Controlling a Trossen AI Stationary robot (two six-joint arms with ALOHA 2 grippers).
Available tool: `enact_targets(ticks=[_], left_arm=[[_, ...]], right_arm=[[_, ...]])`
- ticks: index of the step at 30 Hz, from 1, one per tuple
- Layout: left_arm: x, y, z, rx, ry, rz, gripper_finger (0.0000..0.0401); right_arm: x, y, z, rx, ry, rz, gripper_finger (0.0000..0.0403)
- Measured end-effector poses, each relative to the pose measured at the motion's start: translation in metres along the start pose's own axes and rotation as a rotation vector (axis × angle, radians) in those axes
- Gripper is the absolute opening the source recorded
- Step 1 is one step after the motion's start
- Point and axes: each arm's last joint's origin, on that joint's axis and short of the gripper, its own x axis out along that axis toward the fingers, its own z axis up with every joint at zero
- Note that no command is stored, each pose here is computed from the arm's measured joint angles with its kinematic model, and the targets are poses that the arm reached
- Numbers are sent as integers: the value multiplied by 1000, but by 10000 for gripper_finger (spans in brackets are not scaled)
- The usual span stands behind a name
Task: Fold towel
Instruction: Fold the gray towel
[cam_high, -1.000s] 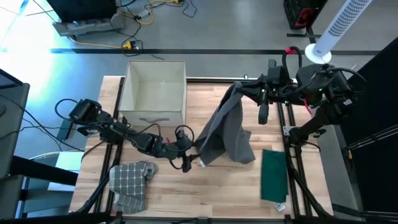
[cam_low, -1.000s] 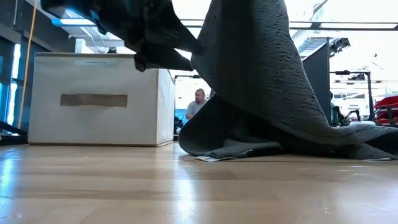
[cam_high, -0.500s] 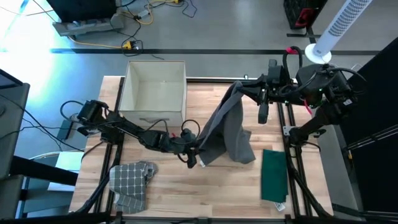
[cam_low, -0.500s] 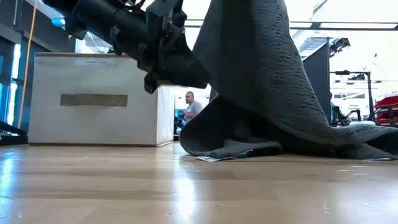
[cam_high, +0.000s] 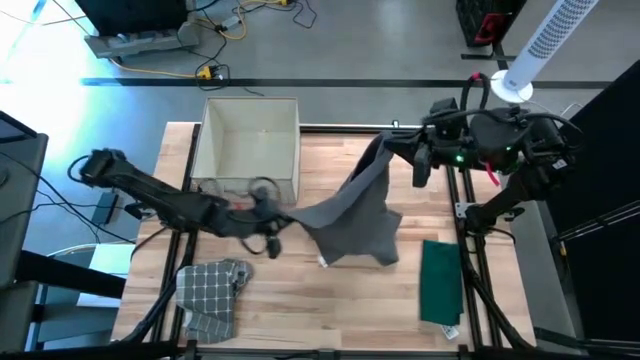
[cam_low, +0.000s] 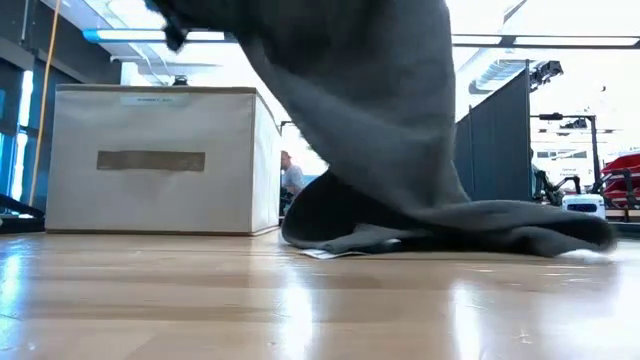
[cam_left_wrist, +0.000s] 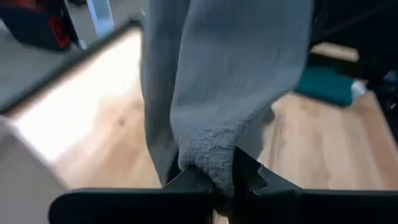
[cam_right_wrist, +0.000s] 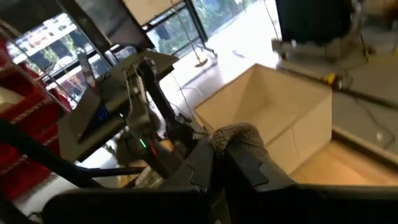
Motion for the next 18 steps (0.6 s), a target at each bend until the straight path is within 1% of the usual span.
enact_targets(ticks=[3,6,10,12,14,16,18], left_arm=[[-32,9,15,-21,-92,-28,0],[-60,18,31,-37,-161,-75,0],[-86,26,49,-12,-178,-115,0],[-95,28,56,0,-157,-156,0],[-103,28,62,-6,-109,-227,0],[-108,28,64,-37,-29,-322,0],[-109,27,60,-74,92,-378,0]], right_arm=[[0,-1,-1,-8,11,-10,8],[-1,-1,-1,-43,7,-15,14],[-1,-2,0,-66,-15,-41,16],[-1,-2,0,-75,-9,-35,13],[2,-1,-3,-79,26,-19,7],[8,0,-10,-83,103,-12,6],[20,2,-23,-95,226,-25,6]])
